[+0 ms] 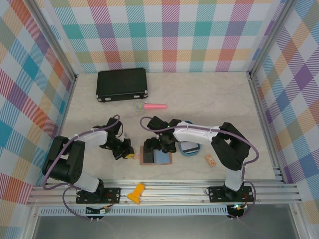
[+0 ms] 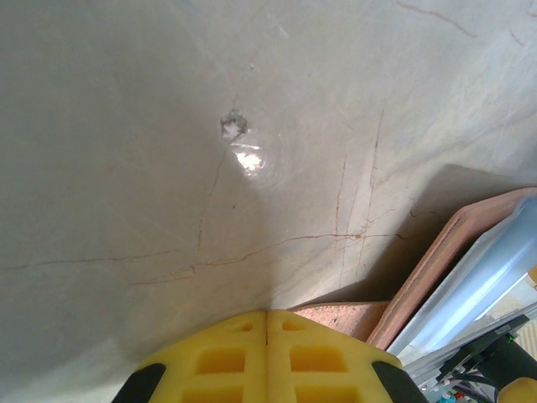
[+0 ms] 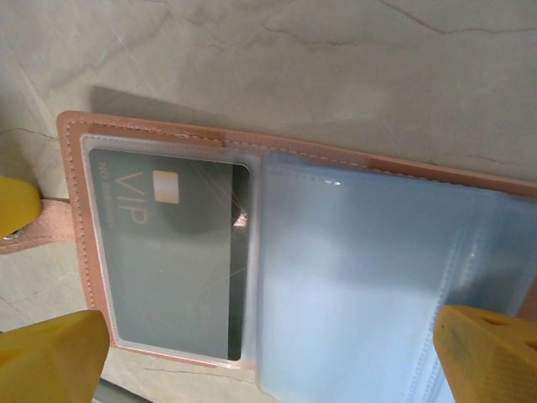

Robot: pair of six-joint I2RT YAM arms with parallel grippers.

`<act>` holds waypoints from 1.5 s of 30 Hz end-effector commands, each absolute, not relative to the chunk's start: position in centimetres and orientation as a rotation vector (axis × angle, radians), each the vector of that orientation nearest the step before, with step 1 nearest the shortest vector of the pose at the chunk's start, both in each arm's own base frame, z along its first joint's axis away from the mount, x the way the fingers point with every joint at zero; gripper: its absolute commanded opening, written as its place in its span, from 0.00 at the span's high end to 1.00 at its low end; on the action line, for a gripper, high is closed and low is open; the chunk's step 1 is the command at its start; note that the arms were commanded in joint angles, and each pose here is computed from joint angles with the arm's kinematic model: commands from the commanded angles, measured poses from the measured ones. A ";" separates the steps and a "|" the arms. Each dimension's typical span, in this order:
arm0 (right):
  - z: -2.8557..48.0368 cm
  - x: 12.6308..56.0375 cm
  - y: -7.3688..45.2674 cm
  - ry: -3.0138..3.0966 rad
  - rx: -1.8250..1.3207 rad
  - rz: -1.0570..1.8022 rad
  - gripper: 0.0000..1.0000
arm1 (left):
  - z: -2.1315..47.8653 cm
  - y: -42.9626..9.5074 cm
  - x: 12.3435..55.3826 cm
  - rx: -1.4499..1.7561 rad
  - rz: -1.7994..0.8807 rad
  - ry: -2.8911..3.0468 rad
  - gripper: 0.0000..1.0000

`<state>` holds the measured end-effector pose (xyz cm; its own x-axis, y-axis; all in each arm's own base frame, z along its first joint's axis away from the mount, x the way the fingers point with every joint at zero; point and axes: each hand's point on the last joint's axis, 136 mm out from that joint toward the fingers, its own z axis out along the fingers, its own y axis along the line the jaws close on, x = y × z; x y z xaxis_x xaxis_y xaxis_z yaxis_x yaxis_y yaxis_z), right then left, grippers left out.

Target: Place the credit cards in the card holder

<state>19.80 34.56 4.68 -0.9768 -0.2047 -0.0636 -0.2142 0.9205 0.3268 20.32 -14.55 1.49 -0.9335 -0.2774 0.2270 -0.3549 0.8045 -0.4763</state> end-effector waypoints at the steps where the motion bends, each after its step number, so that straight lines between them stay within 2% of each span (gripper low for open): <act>1: 6.9 19.8 34.8 3.014 -0.361 0.516 0.01 | 0.6 -14.3 19.3 0.489 0.735 -2.826 1.00; 22: 4.2 19.5 35.6 3.088 -0.337 0.484 0.01 | 0.7 -14.3 19.3 0.488 0.739 -2.827 1.00; 34: 3.7 18.5 38.5 3.100 -0.370 0.649 0.01 | 0.7 -14.3 19.3 0.487 0.739 -2.829 1.00; 45: 5.4 18.8 41.5 3.020 -0.359 0.874 0.01 | 0.7 -14.4 19.3 0.487 0.747 -2.827 1.00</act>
